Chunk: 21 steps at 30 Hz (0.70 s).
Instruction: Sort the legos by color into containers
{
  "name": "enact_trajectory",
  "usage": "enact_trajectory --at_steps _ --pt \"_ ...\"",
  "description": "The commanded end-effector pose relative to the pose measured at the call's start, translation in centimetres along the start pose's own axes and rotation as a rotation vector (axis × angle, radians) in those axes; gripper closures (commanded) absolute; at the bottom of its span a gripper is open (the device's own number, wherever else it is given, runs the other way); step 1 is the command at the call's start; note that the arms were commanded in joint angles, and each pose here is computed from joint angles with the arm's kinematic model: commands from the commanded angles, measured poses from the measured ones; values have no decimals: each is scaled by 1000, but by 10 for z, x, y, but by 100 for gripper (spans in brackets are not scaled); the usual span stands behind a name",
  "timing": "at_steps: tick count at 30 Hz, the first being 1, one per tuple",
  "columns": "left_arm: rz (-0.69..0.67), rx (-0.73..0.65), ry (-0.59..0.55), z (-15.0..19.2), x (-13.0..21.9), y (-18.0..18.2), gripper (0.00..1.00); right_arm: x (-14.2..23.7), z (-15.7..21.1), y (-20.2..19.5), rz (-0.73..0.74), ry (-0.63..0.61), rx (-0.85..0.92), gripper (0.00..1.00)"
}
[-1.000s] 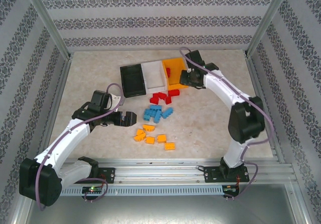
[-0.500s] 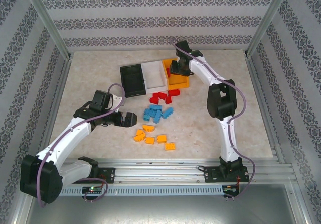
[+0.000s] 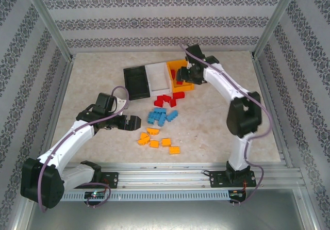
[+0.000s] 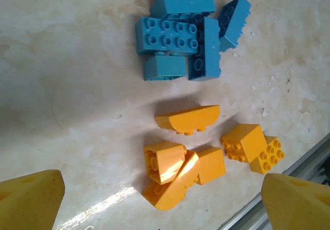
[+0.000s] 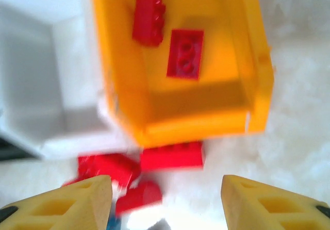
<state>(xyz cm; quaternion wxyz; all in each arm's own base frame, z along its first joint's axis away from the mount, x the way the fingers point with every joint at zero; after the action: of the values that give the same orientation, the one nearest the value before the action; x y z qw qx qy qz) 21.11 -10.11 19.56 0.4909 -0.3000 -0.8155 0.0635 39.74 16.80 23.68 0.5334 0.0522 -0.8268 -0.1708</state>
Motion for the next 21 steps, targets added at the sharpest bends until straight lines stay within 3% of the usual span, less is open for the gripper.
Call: enact_trajectory --at_steps 1,4,8,15,21 --pt "10 -58 60 4 -5 -10 4 22 47 -2 -28 45 50 41" --pt "1 -101 141 10 -16 -18 5 18 101 -13 -85 141 73 40" --pt "-24 -127 186 13 -21 -22 4 10 141 -28 -21 173 118 38" --pt "-12 -126 195 16 -24 -23 2 -17 154 -30 -46 195 -20 32" --pt "-26 -127 203 16 -26 -21 0 -33 142 -7 -44 207 -13 32"
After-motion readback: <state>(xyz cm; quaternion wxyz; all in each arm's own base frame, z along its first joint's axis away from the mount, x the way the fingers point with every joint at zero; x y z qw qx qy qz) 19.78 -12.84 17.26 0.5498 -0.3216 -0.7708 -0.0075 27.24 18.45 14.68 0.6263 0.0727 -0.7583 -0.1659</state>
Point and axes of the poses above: each hand's point on the last joint's axis, 136 mm out from that joint toward the fingers, its own x axis back along the fingers, its own y axis along the line the jaws close on, z = x × y, the point moved 9 cm from there along x, back along the fingers, and after that the axes turned 8 degrees about -x, right-handed, at the moved point
